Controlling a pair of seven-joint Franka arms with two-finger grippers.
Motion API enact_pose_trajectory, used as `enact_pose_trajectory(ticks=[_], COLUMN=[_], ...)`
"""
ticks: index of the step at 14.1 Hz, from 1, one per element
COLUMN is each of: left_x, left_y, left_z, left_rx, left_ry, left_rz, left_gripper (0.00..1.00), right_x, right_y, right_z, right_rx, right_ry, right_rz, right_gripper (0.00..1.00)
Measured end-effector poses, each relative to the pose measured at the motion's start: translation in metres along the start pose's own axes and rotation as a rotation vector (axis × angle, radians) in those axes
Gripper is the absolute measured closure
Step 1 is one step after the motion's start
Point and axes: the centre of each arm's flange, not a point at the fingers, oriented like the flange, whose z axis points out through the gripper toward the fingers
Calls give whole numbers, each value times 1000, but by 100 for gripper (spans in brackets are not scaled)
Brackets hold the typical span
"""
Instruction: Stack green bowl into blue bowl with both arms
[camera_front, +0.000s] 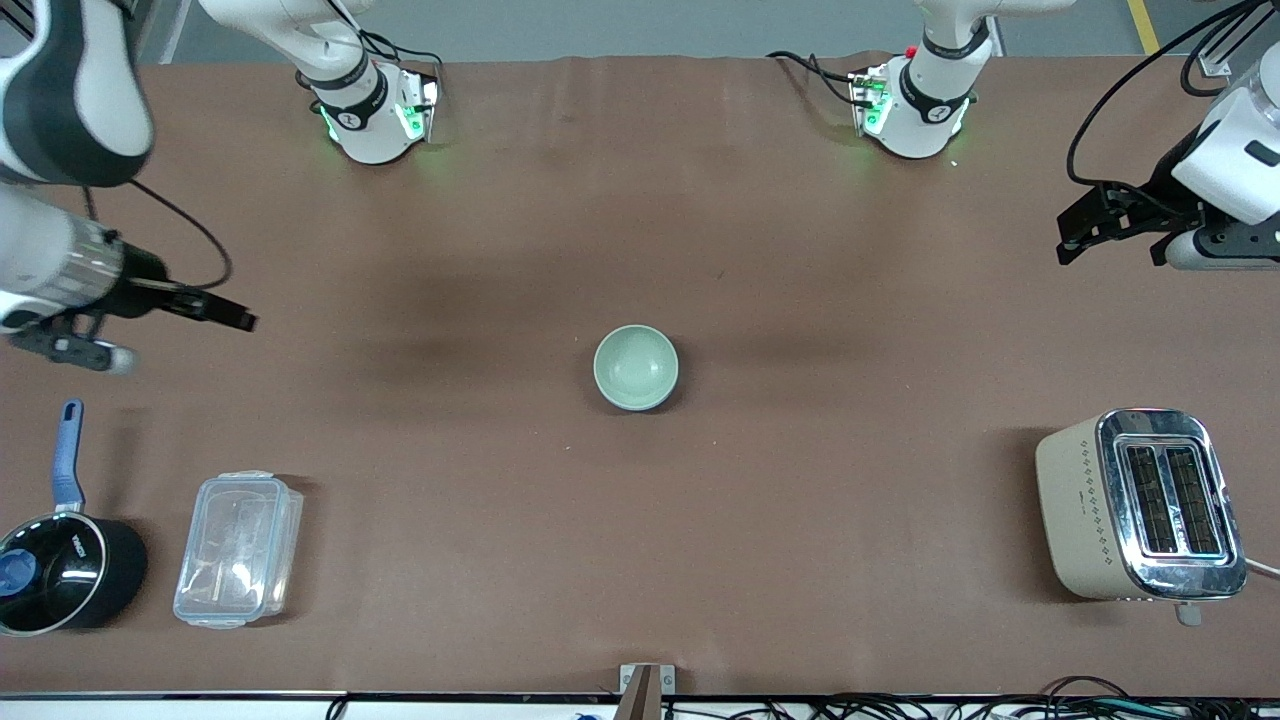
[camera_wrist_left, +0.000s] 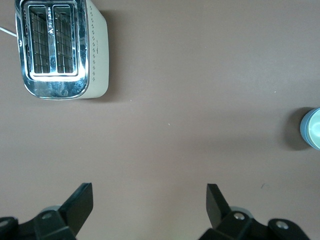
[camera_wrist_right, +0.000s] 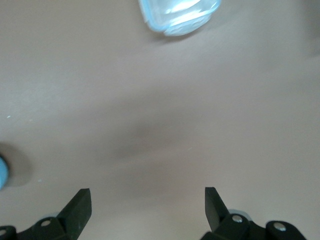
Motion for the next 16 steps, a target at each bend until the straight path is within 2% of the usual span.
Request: enact_pose_trajectory(ticks=[3, 7, 9, 13, 16], left_x=[-1, -1, -1, -1, -2], left_y=[-2, -4, -4, -4, -4], left_z=[-2, -2, -2, -2, -1], left_rx=[0, 0, 0, 1, 2], left_ry=[-2, -3, -4, -10, -18], left_rz=[-3, -7, -7, -7, -6], left_gripper=[0, 0, 0, 0, 0], right_x=[5, 3, 1, 1, 4], right_y=[22, 23, 20, 16, 15], right_z=[-35, -105, -129, -122, -120], right_rx=[-15, -16, -21, -28, -30], right_ry=[63, 168, 201, 149, 147], right_rz=[-61, -101, -117, -126, -127], right_gripper=[0, 0, 0, 0, 0])
